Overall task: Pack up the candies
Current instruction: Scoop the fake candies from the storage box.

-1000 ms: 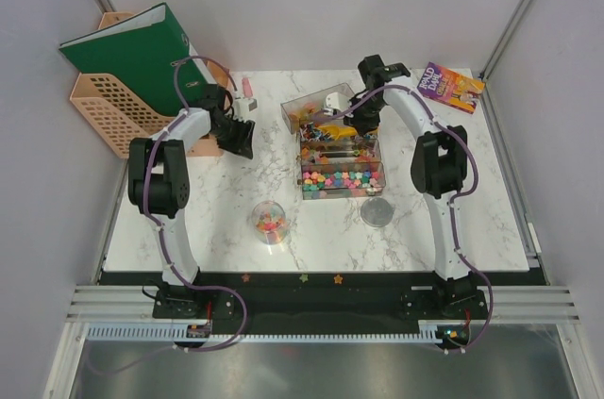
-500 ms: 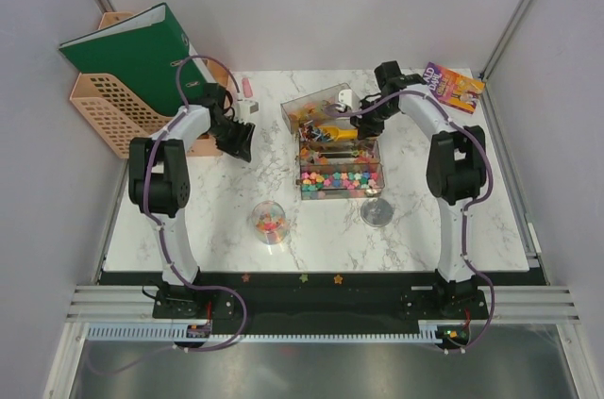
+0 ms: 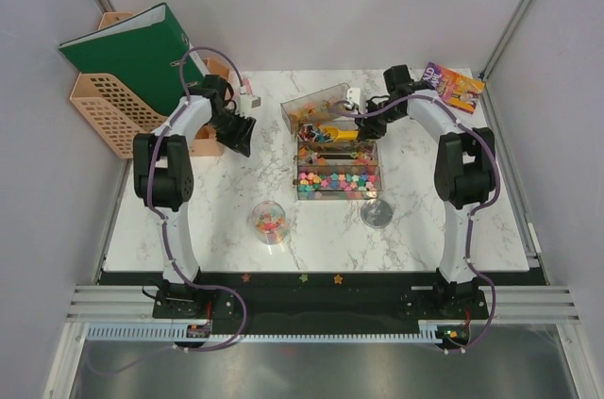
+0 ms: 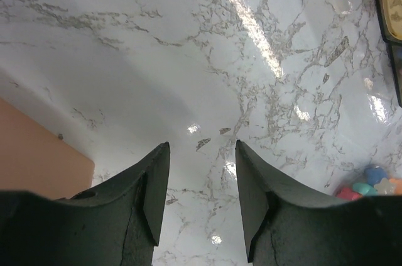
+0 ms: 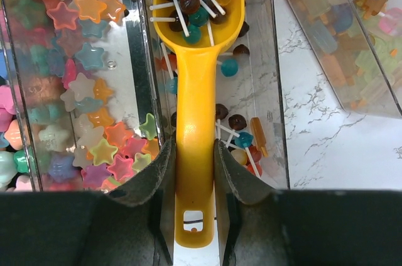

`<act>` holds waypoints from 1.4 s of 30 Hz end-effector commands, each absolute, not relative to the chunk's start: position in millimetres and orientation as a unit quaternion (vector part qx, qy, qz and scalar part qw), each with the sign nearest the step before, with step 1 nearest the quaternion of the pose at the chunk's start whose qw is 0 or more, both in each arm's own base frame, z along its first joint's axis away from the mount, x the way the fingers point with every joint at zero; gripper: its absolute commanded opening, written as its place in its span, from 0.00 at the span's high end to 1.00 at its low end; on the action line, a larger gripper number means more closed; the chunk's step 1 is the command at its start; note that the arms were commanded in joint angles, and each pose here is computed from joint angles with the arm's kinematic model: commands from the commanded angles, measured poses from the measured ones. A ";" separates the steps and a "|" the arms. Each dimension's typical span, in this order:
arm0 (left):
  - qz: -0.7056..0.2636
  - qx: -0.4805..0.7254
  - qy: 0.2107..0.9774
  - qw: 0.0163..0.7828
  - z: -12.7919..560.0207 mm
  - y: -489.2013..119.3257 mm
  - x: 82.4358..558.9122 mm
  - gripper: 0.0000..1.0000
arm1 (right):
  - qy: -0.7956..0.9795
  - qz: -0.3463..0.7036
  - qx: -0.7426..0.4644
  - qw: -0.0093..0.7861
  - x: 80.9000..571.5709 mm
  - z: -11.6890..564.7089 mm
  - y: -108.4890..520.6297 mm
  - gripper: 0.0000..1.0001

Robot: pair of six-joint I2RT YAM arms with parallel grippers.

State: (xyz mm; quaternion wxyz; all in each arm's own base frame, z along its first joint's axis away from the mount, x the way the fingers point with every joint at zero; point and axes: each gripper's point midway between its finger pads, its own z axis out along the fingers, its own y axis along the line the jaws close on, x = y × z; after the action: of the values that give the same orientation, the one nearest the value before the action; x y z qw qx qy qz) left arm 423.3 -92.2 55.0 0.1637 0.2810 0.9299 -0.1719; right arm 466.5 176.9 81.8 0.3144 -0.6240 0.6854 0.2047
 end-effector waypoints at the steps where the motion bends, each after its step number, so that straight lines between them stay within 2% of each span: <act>1: -0.167 0.305 0.922 0.173 67.1 -89.9 436.1 0.47 | 0.656 0.278 -0.616 0.336 438.0 114.4 197.3 1.00; 11: -0.164 0.303 0.923 0.169 70.0 -89.7 442.6 0.47 | 0.647 0.279 -0.620 0.344 424.1 123.2 189.9 1.00; 17: -0.160 0.306 0.922 0.173 74.1 -89.5 443.0 0.47 | 0.673 0.264 -0.616 0.313 432.2 98.5 180.7 1.00; 20: -0.159 0.309 0.921 0.174 74.6 -90.9 442.2 0.47 | 0.686 0.239 -0.628 0.278 439.9 83.5 175.2 0.91; 24: -0.157 0.311 0.921 0.172 75.3 -91.9 439.1 0.47 | 0.687 0.229 -0.640 0.256 442.7 77.1 173.0 0.71; 37: -0.156 0.313 0.924 0.156 66.0 -91.8 430.4 0.47 | 0.674 0.226 -0.661 0.239 443.4 63.1 184.2 0.53; 40: -0.154 0.314 0.924 0.156 66.3 -91.9 430.8 0.47 | 0.675 0.229 -0.660 0.239 444.7 61.0 186.9 0.58; 41: -0.154 0.315 0.924 0.156 66.2 -92.3 430.7 0.47 | 0.677 0.232 -0.657 0.237 444.2 60.3 187.4 0.68; 42: -0.154 0.315 0.924 0.155 65.8 -92.3 430.3 0.47 | 0.676 0.232 -0.657 0.240 446.0 62.1 188.4 0.74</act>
State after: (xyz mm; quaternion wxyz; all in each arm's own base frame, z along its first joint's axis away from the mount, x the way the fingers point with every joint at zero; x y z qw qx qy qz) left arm 429.2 -95.0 58.2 0.1468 0.2950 0.9290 -0.1685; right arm 463.7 177.7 64.8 0.2639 -0.6607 0.6759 0.1924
